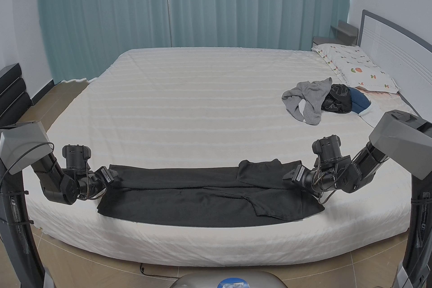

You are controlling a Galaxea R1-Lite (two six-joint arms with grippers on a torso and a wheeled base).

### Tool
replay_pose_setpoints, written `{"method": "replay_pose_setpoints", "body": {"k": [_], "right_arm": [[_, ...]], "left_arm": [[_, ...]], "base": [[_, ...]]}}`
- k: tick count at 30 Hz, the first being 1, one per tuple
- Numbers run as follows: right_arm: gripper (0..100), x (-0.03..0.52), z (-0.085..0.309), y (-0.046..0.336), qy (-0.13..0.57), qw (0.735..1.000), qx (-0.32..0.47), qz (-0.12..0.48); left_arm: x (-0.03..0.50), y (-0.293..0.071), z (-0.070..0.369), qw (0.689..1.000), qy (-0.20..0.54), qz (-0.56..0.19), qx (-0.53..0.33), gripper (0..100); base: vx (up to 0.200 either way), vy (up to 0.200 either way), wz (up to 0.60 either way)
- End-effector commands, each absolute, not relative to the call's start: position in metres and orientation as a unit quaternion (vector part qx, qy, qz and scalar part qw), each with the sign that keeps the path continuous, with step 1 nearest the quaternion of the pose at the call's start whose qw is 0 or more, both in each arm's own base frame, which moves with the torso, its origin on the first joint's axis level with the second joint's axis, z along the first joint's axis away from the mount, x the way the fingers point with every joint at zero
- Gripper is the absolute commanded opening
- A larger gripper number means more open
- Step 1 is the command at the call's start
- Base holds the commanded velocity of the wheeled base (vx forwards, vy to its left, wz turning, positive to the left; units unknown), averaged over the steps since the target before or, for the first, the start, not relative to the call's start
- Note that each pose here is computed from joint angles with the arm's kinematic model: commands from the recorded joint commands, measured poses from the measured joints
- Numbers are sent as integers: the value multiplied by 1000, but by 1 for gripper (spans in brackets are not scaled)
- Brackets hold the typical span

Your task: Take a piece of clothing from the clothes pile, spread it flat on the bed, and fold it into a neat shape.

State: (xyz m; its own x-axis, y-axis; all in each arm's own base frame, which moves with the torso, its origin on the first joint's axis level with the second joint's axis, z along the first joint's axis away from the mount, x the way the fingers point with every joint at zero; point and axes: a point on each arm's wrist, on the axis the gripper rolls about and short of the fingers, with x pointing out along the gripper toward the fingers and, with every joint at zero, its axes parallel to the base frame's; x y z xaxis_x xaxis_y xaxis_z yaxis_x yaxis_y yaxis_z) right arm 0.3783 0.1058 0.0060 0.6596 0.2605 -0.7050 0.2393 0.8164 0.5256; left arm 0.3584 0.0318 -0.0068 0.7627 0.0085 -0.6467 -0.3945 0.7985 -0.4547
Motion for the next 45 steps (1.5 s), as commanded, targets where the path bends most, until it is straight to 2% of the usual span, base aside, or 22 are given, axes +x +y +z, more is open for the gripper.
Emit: {"method": "replay_pose_setpoints", "body": {"k": [1,6,8,17,18,24,31,44,45], "right_arm": [[100,380,28,96,390,855,341,13],[100,383,33,81,390,835,388,9],[100,387,28,71,396,819,416,6],[100,396,24,54,383,790,477,18],[100,396,24,53,384,789,478,20],[100,397,18,54,388,789,476,15],[100,402,11,54,380,793,475,17],[100,400,12,54,382,792,476,18],[100,399,12,54,382,792,476,18]], "left_arm": [[364,38,-1,894,308,116,-305,100],[375,41,5,886,284,125,-345,100],[385,42,6,881,270,127,-367,100],[409,38,-22,882,280,120,-359,100],[408,37,-25,882,287,118,-354,0],[417,41,-32,888,282,124,-341,0],[418,45,-25,877,260,148,-377,0],[418,46,-20,876,253,147,-384,0],[418,46,-19,876,252,147,-385,100]], "base": [[0,0,0],[0,0,0],[0,0,0],[0,0,0],[0,0,0],[0,0,0],[0,0,0],[0,0,0],[0,0,0]]}}
